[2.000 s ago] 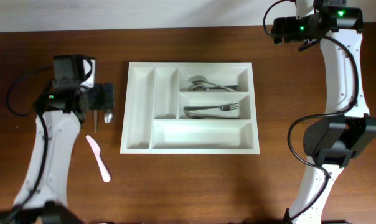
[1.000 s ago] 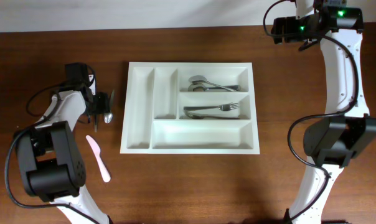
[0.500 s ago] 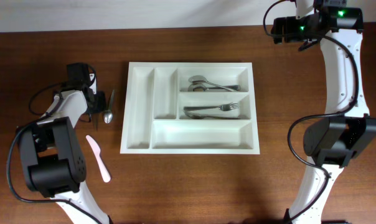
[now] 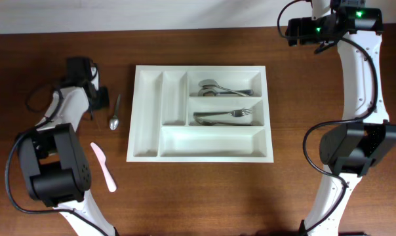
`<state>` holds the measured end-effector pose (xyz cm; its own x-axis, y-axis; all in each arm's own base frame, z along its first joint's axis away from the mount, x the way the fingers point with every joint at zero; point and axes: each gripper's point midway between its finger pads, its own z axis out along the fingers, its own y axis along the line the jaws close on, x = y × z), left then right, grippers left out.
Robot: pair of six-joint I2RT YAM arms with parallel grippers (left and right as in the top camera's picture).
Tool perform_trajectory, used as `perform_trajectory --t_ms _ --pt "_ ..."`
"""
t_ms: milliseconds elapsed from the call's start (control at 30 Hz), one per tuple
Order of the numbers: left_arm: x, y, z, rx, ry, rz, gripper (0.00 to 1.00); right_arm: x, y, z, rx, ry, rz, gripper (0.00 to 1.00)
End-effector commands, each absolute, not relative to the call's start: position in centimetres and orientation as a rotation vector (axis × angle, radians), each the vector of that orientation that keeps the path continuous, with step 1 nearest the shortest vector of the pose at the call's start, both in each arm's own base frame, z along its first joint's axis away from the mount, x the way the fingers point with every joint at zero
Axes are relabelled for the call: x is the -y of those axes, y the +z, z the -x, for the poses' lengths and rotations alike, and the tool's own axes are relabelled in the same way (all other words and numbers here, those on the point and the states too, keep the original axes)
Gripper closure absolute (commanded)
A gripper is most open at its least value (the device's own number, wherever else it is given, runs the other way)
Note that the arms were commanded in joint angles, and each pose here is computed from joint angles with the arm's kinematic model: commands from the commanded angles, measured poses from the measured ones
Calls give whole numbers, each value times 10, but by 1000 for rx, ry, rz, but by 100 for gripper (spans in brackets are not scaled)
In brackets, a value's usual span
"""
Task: Pack container
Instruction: 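Reach the left gripper to the spoon on the left and grasp it, then carry the spoon with the left gripper into the narrow left compartment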
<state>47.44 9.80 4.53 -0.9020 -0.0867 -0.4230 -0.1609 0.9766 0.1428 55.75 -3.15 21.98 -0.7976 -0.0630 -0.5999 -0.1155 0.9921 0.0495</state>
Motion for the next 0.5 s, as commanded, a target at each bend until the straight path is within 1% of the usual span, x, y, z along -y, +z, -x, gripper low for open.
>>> perform_trajectory --t_ms 0,100,167,467 --pt "-89 114 -504 -2546 242 145 98 30 224 -558 -2486 111 114 1" --pt "-60 144 -514 -2505 187 74 98 30 224 -558 -2486 111 114 1" --pt "-34 153 -516 -2498 136 13 98 30 224 -558 -2486 111 114 1" --pt "86 151 -508 -2507 -57 -105 98 30 224 -558 -2486 111 114 1"
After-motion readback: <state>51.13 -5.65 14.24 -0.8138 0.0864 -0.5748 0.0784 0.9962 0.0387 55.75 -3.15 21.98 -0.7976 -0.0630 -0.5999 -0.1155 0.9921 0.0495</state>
